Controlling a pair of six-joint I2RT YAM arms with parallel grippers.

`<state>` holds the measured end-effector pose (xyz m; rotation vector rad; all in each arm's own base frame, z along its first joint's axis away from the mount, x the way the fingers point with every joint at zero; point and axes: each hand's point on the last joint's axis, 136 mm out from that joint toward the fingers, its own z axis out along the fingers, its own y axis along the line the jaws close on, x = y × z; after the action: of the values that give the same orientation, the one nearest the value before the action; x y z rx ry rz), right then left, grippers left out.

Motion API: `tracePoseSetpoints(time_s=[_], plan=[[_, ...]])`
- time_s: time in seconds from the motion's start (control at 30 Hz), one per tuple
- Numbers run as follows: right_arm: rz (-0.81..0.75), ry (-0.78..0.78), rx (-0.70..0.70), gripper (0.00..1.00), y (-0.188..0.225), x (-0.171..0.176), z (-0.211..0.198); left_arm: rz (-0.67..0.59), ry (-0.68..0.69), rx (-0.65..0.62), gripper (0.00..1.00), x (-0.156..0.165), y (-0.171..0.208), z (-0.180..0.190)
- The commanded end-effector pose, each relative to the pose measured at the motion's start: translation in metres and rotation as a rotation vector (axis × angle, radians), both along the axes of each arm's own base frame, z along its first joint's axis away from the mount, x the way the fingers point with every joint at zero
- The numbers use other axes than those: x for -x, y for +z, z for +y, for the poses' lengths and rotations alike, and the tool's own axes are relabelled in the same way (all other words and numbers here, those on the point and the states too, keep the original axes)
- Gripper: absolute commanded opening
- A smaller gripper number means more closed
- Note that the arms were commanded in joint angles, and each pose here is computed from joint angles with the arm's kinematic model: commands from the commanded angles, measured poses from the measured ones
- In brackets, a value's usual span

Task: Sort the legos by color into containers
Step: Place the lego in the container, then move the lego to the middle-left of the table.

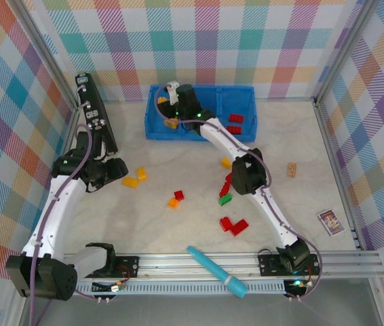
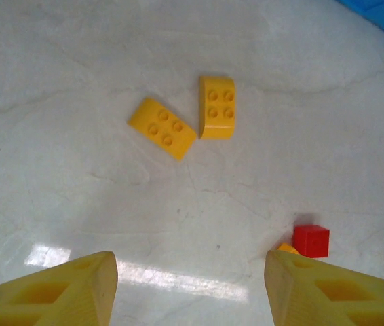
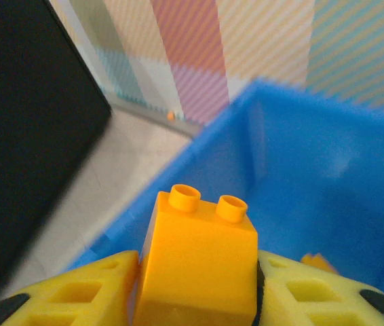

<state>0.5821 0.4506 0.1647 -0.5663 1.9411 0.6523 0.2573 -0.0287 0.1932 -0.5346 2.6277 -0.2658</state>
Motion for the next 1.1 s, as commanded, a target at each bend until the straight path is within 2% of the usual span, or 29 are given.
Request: tracePoseSetpoints(time_s=[0.0,0.13,0.27,0.5,0.8,0.93,1.07], plan=[[-0.043,0.023,-0.030,0.47,0.007,-0.001,0.010,0.086,0.060,0.003,0.60,0.027,-0.013,0.005],[-0.023,0.042,-0.010,0.52,-0.004,0.002,0.011,0.144,0.150,0.025,0.61,0.039,-0.032,0.008],[-0.025,0.069,-0.002,0.56,0.001,0.007,0.012,0.173,0.217,0.074,0.61,0.039,-0.048,0.004],[-0.093,0.139,0.007,0.60,0.051,0.030,0.006,0.164,0.316,0.052,0.62,0.027,-0.061,0.014],[-0.224,0.204,0.026,0.67,0.134,0.091,-0.031,0.194,0.469,0.118,0.62,-0.002,-0.096,0.011],[-0.255,0.211,0.063,0.71,0.150,0.124,-0.057,0.195,0.517,0.131,0.62,-0.017,-0.107,0.010],[-0.253,0.149,0.106,0.73,0.154,0.147,-0.089,0.210,0.552,0.133,0.62,-0.024,-0.120,0.010]])
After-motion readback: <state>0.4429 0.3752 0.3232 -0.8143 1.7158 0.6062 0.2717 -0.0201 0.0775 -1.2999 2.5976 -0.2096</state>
